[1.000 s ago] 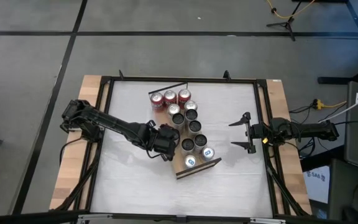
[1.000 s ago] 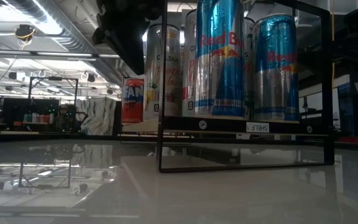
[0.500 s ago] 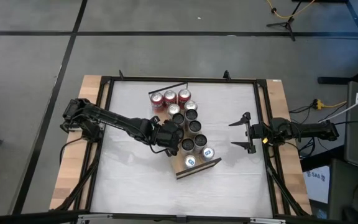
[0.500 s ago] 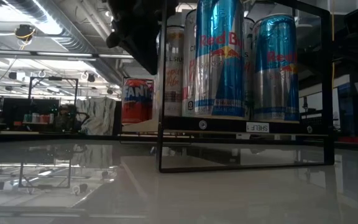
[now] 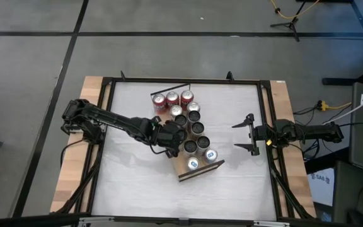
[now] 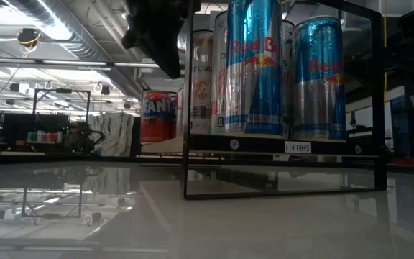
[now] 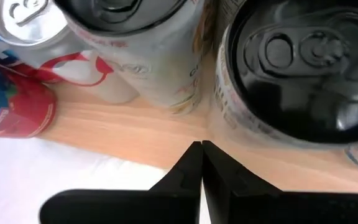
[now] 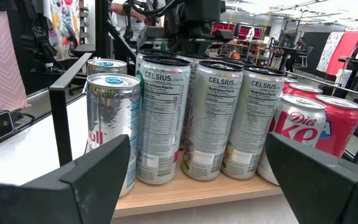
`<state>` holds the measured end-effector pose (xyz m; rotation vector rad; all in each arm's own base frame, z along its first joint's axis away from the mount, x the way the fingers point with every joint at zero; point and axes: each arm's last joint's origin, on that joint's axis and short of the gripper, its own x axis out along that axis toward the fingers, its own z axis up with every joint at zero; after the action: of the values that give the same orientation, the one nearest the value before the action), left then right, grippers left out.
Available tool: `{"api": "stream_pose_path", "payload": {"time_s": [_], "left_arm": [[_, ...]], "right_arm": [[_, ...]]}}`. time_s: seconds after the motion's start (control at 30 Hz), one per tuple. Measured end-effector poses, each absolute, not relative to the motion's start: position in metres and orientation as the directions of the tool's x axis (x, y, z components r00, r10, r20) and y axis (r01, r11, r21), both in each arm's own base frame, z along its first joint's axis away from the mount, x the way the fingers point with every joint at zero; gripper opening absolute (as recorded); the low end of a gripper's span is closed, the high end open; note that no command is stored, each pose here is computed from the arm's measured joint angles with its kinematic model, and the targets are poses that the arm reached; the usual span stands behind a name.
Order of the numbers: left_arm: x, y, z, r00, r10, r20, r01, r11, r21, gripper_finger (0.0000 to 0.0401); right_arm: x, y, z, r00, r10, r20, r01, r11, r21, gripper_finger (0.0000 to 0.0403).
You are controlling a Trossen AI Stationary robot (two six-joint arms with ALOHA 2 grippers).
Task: Place canned beverage on shelf
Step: Align the yellow soda can with the other yellow soda can, then return to Home Position
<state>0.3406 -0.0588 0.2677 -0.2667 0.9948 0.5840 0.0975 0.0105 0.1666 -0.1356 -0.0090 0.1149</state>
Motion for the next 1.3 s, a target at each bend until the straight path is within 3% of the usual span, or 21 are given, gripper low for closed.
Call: {"api": "stream_pose_path", "payload": {"time_s": [0.33,0.8,1.13,1.3], "left_arm": [[0.332,-0.076,0.266,0.384,0.325,-0.864,-0.585,0.810,0.045,0.0000],[0.349,-0.072,0.257,0.528,0.304,-0.793,-0.583,0.808,-0.079,0.0000],[0.347,-0.071,0.253,0.517,0.287,-0.806,-0.577,0.813,-0.081,0.0000],[0.336,-0.073,0.270,0.541,0.281,-0.793,-0.553,0.829,-0.083,0.0000]], "right_arm": [[0.098,0.011,0.167,0.993,0.115,0.001,-0.114,0.984,-0.135,0.0367],[0.098,0.011,0.167,0.993,0.115,0.001,-0.114,0.984,-0.135,0.0367],[0.098,0.011,0.167,0.993,0.115,0.001,-0.114,0.984,-0.135,0.0367],[0.098,0.011,0.167,0.993,0.115,0.001,-0.114,0.984,-0.136,0.0367]]}}
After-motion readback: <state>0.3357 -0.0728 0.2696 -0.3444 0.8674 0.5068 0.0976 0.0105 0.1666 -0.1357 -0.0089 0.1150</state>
